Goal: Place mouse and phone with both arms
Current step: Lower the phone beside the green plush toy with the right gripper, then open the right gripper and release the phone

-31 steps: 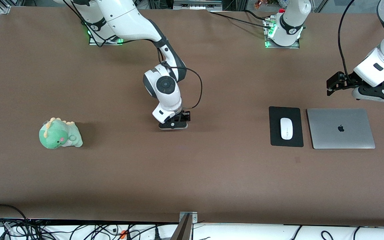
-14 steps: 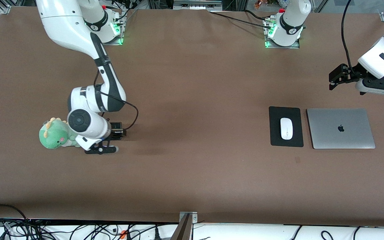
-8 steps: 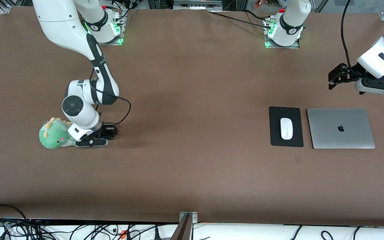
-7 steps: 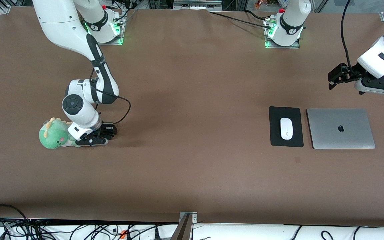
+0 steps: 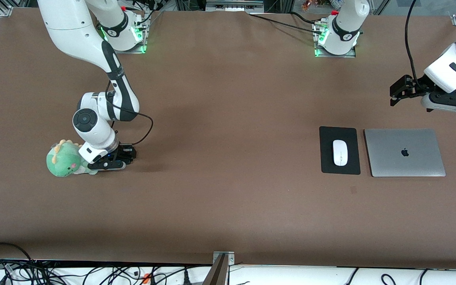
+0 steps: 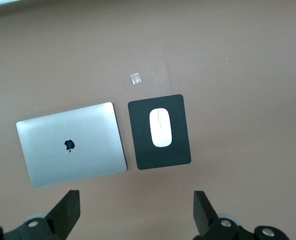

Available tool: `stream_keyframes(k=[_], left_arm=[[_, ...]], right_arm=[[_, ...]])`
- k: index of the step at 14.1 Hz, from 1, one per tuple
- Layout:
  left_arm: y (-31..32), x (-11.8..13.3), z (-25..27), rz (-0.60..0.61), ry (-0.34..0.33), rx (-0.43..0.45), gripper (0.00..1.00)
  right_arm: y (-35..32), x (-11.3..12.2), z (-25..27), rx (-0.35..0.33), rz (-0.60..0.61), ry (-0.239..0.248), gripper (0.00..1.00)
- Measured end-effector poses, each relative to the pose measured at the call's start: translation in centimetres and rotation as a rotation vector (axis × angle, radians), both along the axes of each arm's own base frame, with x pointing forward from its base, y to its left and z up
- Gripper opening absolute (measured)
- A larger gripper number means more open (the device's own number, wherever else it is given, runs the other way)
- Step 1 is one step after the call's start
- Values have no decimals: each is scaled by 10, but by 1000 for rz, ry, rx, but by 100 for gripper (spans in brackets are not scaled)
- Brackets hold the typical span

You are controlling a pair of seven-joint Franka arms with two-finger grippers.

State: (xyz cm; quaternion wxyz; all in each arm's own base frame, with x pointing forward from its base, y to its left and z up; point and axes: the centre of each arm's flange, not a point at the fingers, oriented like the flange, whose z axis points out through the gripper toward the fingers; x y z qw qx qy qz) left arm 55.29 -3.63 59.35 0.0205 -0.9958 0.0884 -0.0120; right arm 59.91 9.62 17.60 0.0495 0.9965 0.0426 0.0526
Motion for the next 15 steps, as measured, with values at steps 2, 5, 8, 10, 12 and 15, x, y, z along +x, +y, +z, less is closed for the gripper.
stream_keyframes(k=[2,5,8,10,12,15], left_arm=[[0,0,0,0,0,0,100],[0,0,0,0,0,0,100],[0,0,0,0,1,0,100],[0,0,0,0,1,0,100],[0,0,0,0,1,0,100],[0,0,0,0,0,0,100]], right_arm=[[0,0,3,2,0,-4,100],[1,2,9,25,-28,6,100],[12,17,38,69,-53,77,100],[21,31,72,91,-49,113,100],[24,39,110,110,-47,130,100],[16,43,169,133,-53,159,100]])
